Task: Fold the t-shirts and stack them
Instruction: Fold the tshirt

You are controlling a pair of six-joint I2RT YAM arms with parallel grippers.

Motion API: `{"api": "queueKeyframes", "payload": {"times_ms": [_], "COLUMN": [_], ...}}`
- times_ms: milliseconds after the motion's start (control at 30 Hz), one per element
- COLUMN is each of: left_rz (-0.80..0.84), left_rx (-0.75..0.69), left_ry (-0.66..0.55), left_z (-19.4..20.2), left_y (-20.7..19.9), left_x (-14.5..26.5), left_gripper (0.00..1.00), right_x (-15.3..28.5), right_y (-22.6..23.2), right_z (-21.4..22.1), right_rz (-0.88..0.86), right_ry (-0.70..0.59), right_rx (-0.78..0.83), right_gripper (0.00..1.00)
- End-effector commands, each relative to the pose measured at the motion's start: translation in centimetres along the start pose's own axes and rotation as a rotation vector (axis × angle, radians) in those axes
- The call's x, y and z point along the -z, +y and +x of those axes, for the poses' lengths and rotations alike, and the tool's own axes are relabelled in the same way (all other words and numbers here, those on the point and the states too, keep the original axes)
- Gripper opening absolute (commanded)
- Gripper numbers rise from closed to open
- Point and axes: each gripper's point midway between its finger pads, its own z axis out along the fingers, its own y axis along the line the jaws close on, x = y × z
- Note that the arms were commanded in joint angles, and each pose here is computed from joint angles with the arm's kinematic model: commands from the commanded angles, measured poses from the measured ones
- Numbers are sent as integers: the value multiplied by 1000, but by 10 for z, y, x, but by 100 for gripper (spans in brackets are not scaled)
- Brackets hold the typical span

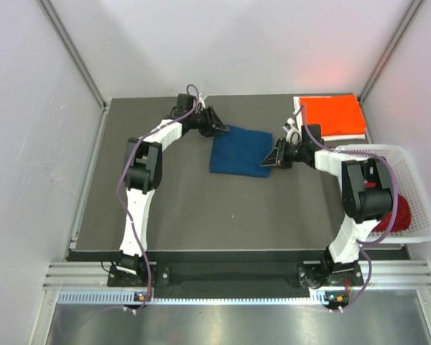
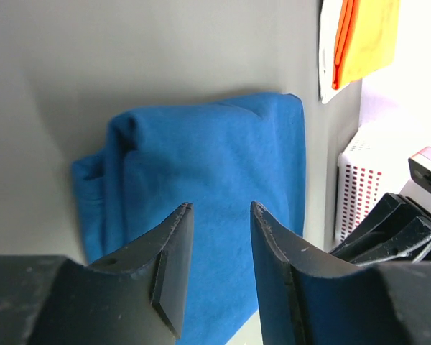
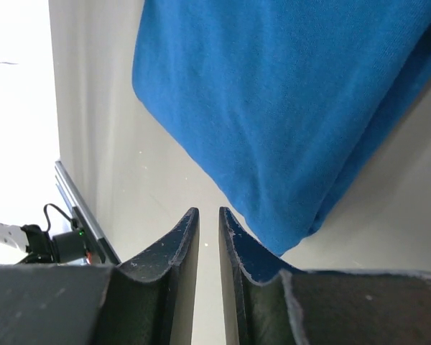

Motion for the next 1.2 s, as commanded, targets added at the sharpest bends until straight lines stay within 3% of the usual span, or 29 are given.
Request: {"api": "queueKeyframes", "payload": {"times_ms": [0,233,433,700,967,1167], "left_rz": [63,50,-62,-145,-139,-261], "left_rx": [-154,-124,-87,-49,-59,-172], "left_ry": [-116,-104,-167,-158,-146,-118], "left_z": [-33,-38,-54,-50,-58,-47], "left_y": [-50,-25,25,67,59,19], "left_x": [16,-5,-13,-18,-5,63], "left_gripper": [43,42,43,43,43,46], "right_x": [6,5,10,7,-4,2], "right_y": [19,19,9,-8,-32,-26], "right_z": [-14,-13,-12,-7,14,1], "right_rz": [-30,-37,39,102,132,150], "right_ry": [-52,-59,-56,-55,-13,-46], "right_rx": [71,69,81,77,44,61], "right_gripper": [18,19,31,33,36,40]}}
